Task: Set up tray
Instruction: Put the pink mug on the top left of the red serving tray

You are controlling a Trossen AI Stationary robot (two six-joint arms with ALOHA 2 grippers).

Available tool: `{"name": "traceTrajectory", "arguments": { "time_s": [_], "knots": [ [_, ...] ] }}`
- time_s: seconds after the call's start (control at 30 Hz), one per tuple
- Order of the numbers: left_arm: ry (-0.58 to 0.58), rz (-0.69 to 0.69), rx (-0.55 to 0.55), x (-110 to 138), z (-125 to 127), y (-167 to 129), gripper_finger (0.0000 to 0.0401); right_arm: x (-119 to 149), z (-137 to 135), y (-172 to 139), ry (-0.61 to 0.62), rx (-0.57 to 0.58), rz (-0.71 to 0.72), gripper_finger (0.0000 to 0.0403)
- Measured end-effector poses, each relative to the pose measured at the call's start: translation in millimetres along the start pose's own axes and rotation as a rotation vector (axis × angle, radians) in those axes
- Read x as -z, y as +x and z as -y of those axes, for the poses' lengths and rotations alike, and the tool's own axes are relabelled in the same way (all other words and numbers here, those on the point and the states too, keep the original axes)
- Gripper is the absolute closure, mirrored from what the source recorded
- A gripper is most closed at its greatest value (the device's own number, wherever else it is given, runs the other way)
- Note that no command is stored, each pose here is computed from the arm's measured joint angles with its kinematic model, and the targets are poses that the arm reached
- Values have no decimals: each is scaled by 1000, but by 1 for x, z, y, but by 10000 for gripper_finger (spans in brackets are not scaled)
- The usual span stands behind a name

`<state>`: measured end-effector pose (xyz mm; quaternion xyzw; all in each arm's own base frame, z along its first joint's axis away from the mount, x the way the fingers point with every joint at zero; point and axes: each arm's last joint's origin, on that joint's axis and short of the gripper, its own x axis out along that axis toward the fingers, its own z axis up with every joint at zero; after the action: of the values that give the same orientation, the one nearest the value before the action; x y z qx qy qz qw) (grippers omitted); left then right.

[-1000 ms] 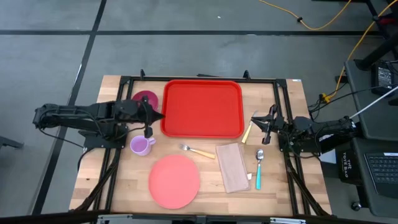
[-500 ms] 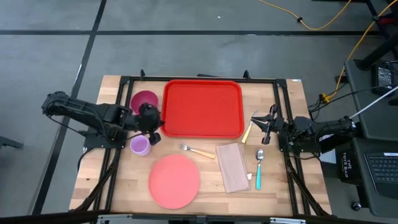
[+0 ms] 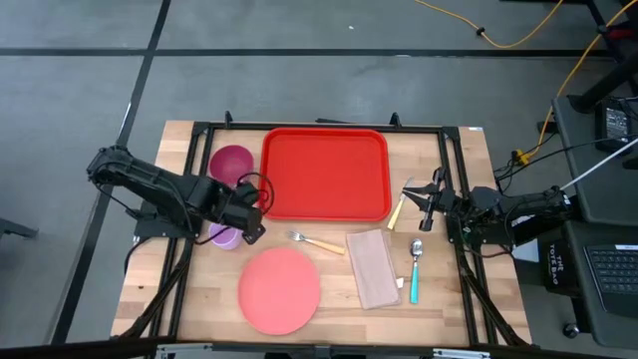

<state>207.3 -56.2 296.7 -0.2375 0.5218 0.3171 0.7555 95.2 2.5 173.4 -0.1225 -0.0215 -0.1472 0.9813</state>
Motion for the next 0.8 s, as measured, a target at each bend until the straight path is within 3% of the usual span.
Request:
{"name": "traceTrajectory", "arguments": {
  "time_s": [0.27, 0.8],
  "knots": [
    [-80, -238, -72, 7, 4, 8, 399, 0, 0, 0, -26, 1, 2, 361],
    [-48, -270, -114, 8, 13, 20, 399, -2, 0, 0, -55, 5, 15, 361]
  ]
}}
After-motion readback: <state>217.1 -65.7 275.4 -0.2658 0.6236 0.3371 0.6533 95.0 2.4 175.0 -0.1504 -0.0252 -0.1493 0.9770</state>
